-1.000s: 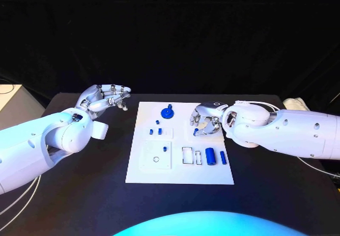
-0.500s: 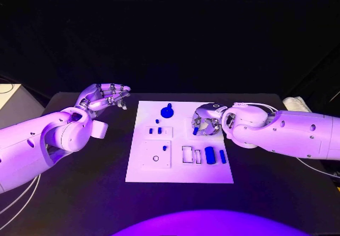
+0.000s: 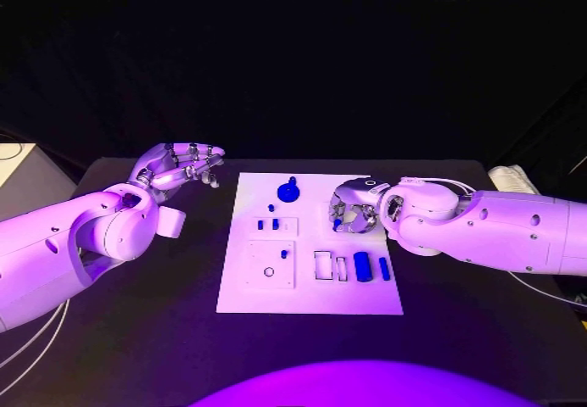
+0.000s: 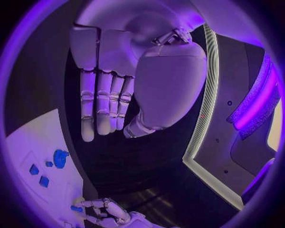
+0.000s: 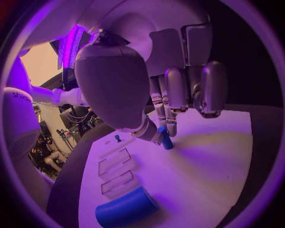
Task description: Assemble the parts on the task board
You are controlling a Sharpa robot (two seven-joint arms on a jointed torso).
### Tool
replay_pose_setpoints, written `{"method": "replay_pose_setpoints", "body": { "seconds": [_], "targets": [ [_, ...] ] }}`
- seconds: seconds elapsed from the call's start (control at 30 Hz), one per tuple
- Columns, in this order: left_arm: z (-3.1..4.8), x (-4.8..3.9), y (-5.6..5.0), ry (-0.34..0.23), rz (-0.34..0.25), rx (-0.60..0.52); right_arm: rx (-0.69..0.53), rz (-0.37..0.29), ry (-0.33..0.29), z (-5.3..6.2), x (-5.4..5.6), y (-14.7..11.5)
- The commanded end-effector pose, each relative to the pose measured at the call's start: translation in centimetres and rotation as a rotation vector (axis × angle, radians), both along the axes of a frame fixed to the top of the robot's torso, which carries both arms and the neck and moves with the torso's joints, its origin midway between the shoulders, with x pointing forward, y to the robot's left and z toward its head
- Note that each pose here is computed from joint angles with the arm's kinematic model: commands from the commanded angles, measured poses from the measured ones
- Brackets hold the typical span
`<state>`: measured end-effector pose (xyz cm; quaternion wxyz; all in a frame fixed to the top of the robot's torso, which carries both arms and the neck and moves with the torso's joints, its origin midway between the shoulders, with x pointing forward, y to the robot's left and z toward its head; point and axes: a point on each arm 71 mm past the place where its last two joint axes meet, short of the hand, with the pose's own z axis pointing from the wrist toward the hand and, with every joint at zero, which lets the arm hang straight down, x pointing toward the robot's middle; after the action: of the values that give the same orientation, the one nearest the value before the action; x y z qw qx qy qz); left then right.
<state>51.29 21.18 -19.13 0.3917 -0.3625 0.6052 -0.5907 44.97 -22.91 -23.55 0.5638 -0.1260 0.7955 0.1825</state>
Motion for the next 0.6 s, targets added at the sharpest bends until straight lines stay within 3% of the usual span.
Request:
{"method": "replay_pose_setpoints", "body": {
  "seconds": [0.03,0.3,0.6],
  "targets": [
    [0.12,-0.06,-0.20,-0.005,-0.012,-0.012,0.012,0.009,-0.013,0.07,-0.07,0.25],
    [0.12,-0.07,-0.22,-0.003,-0.012,-0.011,0.005,0.000,-0.019,-0.01,0.04,0.36],
    [0.12,-0.08,-0.17,-0.003,-0.012,-0.011,0.044,-0.009,-0.080,0.50,-0.12,0.66]
  ]
}}
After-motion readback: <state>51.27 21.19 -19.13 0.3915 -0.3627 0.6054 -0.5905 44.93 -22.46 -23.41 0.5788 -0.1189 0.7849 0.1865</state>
